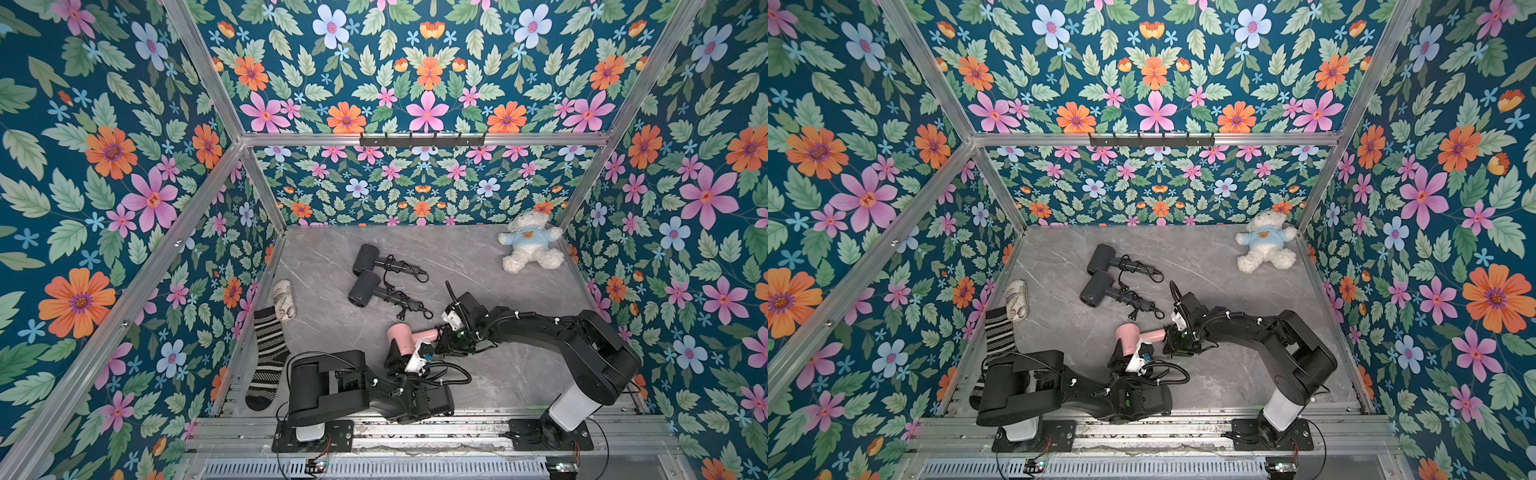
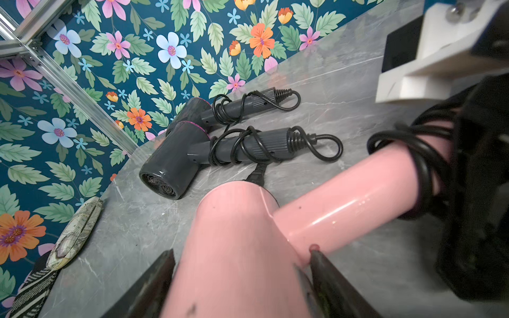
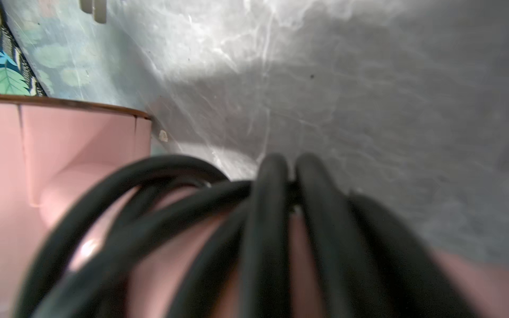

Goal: Wrap the cord around the hair dryer
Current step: Adjust the hair dryer at the center of the board.

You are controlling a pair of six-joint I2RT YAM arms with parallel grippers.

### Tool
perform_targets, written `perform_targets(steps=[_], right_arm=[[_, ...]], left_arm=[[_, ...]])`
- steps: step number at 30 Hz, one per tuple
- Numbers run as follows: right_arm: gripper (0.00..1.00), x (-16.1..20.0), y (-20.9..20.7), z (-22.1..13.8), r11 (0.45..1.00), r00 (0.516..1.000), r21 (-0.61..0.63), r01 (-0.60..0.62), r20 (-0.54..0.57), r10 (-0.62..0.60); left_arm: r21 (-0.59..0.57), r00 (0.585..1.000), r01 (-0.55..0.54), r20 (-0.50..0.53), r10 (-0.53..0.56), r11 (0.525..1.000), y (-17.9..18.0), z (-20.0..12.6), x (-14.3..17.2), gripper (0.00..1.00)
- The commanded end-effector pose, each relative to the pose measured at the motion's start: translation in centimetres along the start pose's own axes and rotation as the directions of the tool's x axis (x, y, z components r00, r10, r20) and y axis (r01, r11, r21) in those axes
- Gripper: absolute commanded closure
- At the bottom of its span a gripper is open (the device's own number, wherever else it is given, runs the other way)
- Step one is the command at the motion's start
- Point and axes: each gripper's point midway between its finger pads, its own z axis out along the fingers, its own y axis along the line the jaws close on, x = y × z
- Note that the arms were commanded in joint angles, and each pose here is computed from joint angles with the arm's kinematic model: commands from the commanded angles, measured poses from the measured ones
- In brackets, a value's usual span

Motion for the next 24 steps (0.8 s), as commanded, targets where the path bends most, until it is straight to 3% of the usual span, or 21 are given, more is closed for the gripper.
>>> perform_targets(steps=[1, 4, 10, 14, 18, 24], right_arm=[[1.00, 0.9, -3.9, 0.3, 0.978, 0.998, 0.199, -0.067, -0.005, 0.069], [1.00, 0.8, -3.9, 0.5, 0.975, 0.998, 0.212, -0.061, -0.005, 0.063], [0.98, 0.4, -3.6, 0.5, 0.970, 0.999, 0.237, -0.048, -0.006, 0.051], [0.89, 0.1, -3.5, 0.5, 0.967, 0.999, 0.252, -0.046, -0.010, 0.050], [0.82, 0.0, -3.2, 0.4, 0.964, 0.999, 0.264, -0.042, -0.013, 0.047], [0.62, -0.3, -2.9, 0.0, 0.958, 0.998, 0.283, -0.047, -0.017, 0.054]], left_arm=[[0.204, 0.959, 0.136, -0.272, -0.077, 0.969, -3.6, -1.0, 5.0, 0.56], [0.221, 0.959, 0.138, -0.274, -0.075, 0.965, -3.6, -1.1, 4.8, 0.34], [0.245, 0.952, 0.147, -0.298, -0.070, 0.958, -3.8, -1.0, 5.0, 0.09], [0.261, 0.945, 0.170, -0.318, -0.081, 0.950, -4.0, -0.8, 4.8, 0.01], [0.274, 0.938, 0.200, -0.331, -0.103, 0.941, -4.1, -0.8, 4.1, 0.01], [0.328, 0.910, 0.303, -0.378, -0.170, 0.895, -4.1, -0.4, 2.1, 0.01]])
